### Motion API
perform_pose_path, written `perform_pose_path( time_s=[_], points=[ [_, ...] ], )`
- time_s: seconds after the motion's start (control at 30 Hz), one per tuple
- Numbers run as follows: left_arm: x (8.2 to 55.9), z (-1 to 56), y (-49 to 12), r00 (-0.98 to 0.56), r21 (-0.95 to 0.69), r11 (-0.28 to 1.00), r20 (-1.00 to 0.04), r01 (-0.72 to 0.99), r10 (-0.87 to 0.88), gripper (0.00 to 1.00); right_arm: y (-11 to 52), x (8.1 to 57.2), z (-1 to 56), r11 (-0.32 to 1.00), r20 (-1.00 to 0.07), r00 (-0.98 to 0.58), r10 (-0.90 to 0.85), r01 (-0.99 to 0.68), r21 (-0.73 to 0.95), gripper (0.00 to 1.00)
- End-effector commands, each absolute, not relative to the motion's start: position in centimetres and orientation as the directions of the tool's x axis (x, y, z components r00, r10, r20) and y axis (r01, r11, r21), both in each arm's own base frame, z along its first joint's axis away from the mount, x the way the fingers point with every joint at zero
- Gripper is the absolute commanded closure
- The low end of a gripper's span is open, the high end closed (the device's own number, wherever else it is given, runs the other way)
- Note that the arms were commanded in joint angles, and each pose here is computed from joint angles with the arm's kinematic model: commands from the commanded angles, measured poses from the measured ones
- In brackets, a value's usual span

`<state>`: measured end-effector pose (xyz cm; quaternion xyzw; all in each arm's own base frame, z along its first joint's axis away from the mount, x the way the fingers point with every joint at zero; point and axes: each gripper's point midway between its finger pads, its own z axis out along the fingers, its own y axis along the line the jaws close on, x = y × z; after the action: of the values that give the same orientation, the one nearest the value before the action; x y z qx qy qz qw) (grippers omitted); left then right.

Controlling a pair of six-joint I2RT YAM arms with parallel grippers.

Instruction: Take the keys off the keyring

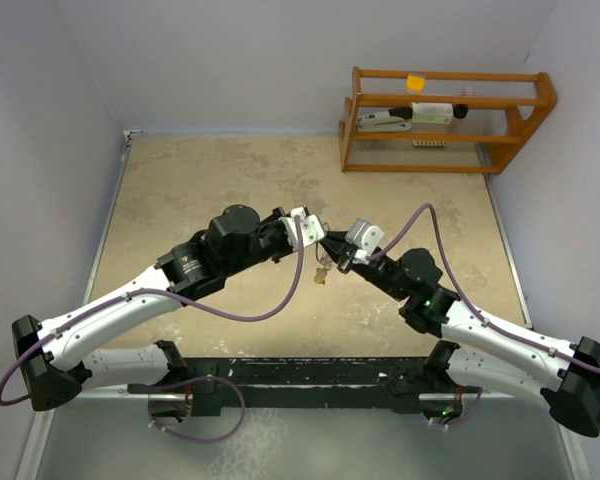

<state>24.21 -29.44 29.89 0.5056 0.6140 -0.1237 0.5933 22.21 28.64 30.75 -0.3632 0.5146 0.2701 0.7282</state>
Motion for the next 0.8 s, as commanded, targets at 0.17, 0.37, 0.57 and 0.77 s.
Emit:
perform_pose_path(
  time_s=[0.17,0.37,0.57,0.77],
  points=[
    [24.4,28.2,-28.6,0.187,0.463,0.418,-0.813,0.782,0.552,1.00,27.7,20.2,37.8,0.595,-0.877,0.437,0.201,-0.765,-0.245,1.00],
    [23.3,29.4,-29.4,0.241,0.445,0.404,-0.854,0.799,0.462,1.00,27.7,20.6,37.7,0.612,-0.874,0.439,0.208,-0.755,-0.234,1.00],
    [23.0,29.7,-30.5,0.244,0.412,0.397,-0.879,0.820,0.409,1.00,27.6,21.1,37.8,0.636,-0.868,0.445,0.222,-0.740,-0.216,1.00],
    [22.8,29.4,-31.6,0.227,0.376,0.381,-0.896,0.845,0.381,1.00,27.5,21.3,38.0,0.649,-0.859,0.453,0.239,-0.732,-0.205,1.00]
  ],
)
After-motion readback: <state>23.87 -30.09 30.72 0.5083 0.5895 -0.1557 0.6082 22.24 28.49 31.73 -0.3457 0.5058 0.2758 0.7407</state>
